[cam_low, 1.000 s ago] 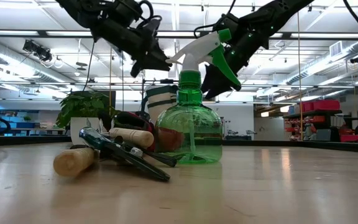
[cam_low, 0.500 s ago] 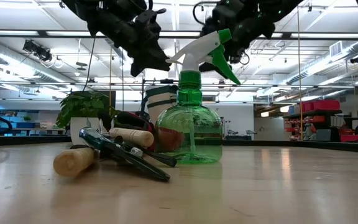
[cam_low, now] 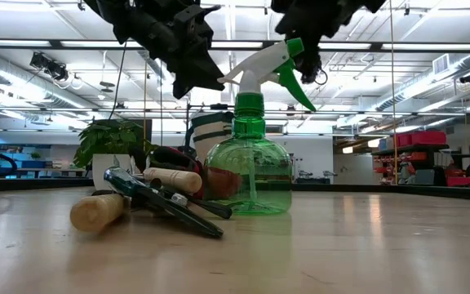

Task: Pick & Place Garden tools in Gardening bag
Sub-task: Put the green spray bottle into the white gardening bag

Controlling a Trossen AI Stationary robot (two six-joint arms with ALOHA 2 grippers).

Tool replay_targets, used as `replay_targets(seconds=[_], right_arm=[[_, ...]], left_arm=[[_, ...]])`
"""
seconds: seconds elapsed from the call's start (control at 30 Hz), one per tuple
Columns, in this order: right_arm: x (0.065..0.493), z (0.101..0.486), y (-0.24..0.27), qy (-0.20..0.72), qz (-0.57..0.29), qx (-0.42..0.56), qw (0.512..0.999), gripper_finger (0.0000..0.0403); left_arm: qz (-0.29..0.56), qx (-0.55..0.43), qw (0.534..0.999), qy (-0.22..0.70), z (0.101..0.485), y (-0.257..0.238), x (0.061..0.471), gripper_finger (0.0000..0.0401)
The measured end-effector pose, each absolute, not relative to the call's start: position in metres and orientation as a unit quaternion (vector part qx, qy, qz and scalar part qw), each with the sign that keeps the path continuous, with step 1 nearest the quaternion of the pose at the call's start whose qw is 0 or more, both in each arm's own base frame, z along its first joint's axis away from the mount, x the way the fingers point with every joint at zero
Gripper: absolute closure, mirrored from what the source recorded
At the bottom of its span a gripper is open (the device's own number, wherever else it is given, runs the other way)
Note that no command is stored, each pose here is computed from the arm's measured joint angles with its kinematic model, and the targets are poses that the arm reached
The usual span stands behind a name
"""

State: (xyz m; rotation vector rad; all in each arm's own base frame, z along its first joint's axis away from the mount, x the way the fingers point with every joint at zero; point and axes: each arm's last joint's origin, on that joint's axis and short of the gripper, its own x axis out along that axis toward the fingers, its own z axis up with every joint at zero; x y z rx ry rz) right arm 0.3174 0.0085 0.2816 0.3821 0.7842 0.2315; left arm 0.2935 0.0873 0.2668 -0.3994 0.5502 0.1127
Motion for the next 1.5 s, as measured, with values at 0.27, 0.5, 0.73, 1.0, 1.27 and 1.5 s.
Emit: replay_targets(seconds=[0.27, 0.5, 0.73, 1.0, 1.27, 1.5], right_arm=[[0.311, 0.278, 0.056, 0.401, 0.065, 0.154, 0.901, 0.022], [0.304, 0.278, 0.085, 0.392, 0.018, 0.126, 0.911, 0.022], [0.297, 0.278, 0.108, 0.384, 0.002, 0.119, 0.915, 0.022], [0.288, 0.278, 0.128, 0.37, -0.022, 0.116, 0.922, 0.022], [0.278, 0.274, 0.14, 0.357, -0.071, 0.111, 0.925, 0.022], [0.269, 0.244, 0.144, 0.356, -0.096, 0.136, 0.919, 0.022]], left_arm=[[0.055, -0.195, 0.942, 0.269, 0.267, 0.088, 0.294, 0.0314], [0.055, -0.195, 0.942, 0.267, 0.267, 0.088, 0.294, 0.0314], [0.055, -0.195, 0.942, 0.267, 0.267, 0.088, 0.294, 0.0314], [0.055, -0.195, 0.942, 0.267, 0.267, 0.088, 0.294, 0.0314], [0.055, -0.195, 0.942, 0.266, 0.267, 0.088, 0.294, 0.0314], [0.055, -0.195, 0.942, 0.267, 0.267, 0.088, 0.294, 0.0314]])
